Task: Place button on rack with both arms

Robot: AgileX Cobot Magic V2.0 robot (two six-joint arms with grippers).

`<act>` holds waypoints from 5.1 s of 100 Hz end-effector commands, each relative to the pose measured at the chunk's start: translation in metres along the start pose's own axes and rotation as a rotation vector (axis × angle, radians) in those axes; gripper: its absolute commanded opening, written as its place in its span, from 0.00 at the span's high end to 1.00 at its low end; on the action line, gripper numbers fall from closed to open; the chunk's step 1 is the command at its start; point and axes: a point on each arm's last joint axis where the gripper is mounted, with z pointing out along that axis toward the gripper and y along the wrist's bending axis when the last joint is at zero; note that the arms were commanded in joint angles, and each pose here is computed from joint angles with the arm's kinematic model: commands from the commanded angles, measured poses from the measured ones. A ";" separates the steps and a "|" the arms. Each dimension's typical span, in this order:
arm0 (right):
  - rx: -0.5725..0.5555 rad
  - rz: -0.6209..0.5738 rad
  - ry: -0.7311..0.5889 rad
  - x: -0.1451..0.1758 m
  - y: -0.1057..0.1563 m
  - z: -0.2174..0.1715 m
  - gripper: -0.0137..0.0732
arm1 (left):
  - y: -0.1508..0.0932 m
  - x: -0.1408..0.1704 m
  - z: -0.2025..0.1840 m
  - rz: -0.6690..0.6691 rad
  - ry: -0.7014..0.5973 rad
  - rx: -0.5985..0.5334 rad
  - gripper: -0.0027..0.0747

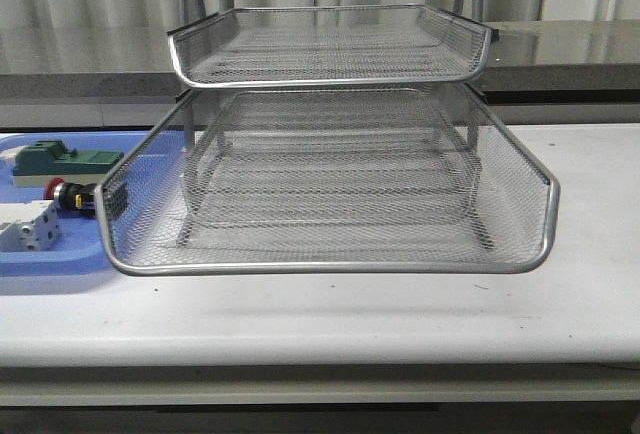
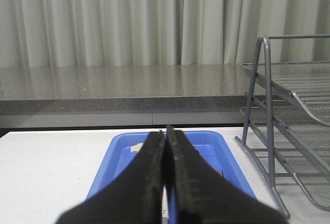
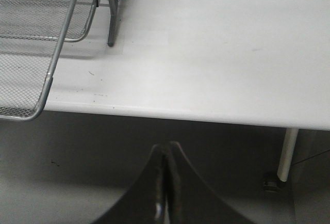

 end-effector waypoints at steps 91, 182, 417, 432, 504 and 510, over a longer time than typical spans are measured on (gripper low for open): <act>0.006 -0.005 -0.087 -0.012 0.000 -0.008 0.92 | -0.009 -0.128 0.218 0.101 0.807 0.007 0.99; 0.006 -0.005 -0.087 -0.012 0.000 -0.008 0.92 | -0.014 -0.093 0.298 0.325 0.919 0.199 0.10; 0.006 -0.005 -0.087 -0.012 0.000 -0.008 0.92 | -0.054 -0.017 0.409 0.705 1.234 0.672 0.96; 0.006 -0.005 -0.087 -0.012 0.000 -0.008 0.92 | -0.053 -0.061 0.397 0.722 1.153 0.624 0.96; 0.006 -0.005 -0.087 -0.012 0.000 -0.008 0.92 | -0.121 -0.170 0.271 0.640 0.965 0.705 0.96; 0.006 -0.005 -0.087 -0.012 0.000 -0.008 0.92 | -0.134 -0.167 0.263 0.633 0.967 0.759 0.96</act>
